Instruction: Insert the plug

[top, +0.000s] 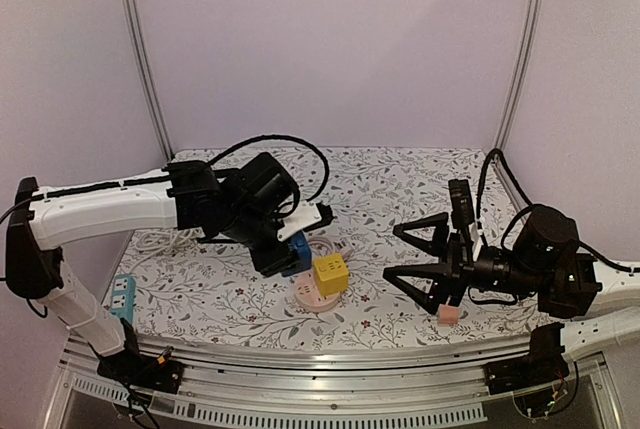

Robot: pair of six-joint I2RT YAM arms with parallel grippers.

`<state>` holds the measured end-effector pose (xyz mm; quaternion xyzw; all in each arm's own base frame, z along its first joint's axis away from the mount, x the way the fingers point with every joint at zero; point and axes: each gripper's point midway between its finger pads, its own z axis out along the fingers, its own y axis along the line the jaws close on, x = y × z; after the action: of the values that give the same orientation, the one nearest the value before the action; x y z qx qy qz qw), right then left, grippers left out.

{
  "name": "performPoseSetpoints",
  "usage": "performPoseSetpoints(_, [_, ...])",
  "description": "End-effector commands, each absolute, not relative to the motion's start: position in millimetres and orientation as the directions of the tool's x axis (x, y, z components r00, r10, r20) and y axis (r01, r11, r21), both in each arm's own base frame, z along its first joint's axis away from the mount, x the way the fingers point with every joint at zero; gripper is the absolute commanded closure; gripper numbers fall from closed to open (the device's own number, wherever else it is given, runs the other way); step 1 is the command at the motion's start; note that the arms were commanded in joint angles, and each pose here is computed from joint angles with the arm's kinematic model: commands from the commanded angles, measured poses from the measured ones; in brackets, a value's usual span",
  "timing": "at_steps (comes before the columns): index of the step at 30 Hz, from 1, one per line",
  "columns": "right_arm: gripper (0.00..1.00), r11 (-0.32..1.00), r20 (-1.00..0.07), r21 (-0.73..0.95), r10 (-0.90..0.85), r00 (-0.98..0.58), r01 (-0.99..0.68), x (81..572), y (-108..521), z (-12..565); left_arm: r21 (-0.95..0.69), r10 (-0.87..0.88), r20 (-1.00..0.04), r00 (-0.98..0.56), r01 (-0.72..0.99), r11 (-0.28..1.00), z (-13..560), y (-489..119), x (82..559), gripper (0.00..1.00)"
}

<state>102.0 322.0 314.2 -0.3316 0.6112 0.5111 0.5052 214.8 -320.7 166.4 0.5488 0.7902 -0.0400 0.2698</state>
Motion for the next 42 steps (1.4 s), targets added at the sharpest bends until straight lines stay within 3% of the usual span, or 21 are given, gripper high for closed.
performPoseSetpoints(1, [0.01,0.263,-0.949,0.315,0.117,-0.294,-0.912,102.1,321.3,311.8,0.197,0.876,-0.437,-0.203,0.929,0.313,162.1,-323.9,218.6,1.00])
performPoseSetpoints(5, [0.01,0.276,-0.950,0.312,0.119,-0.290,-0.909,103.9,318.9,311.4,0.107,0.875,-0.440,-0.202,0.956,0.274,146.0,-332.5,217.2,1.00])
performPoseSetpoints(19, [0.01,0.341,-0.955,0.297,0.116,-0.273,-0.892,114.9,317.1,306.9,0.028,0.873,-0.437,-0.215,0.967,0.252,118.7,-329.8,206.1,1.00])
performPoseSetpoints(42, [0.01,0.347,-0.958,0.286,0.096,-0.270,-0.893,116.7,322.4,301.5,0.039,0.879,-0.417,-0.232,0.961,0.272,94.1,-335.6,216.3,1.00])
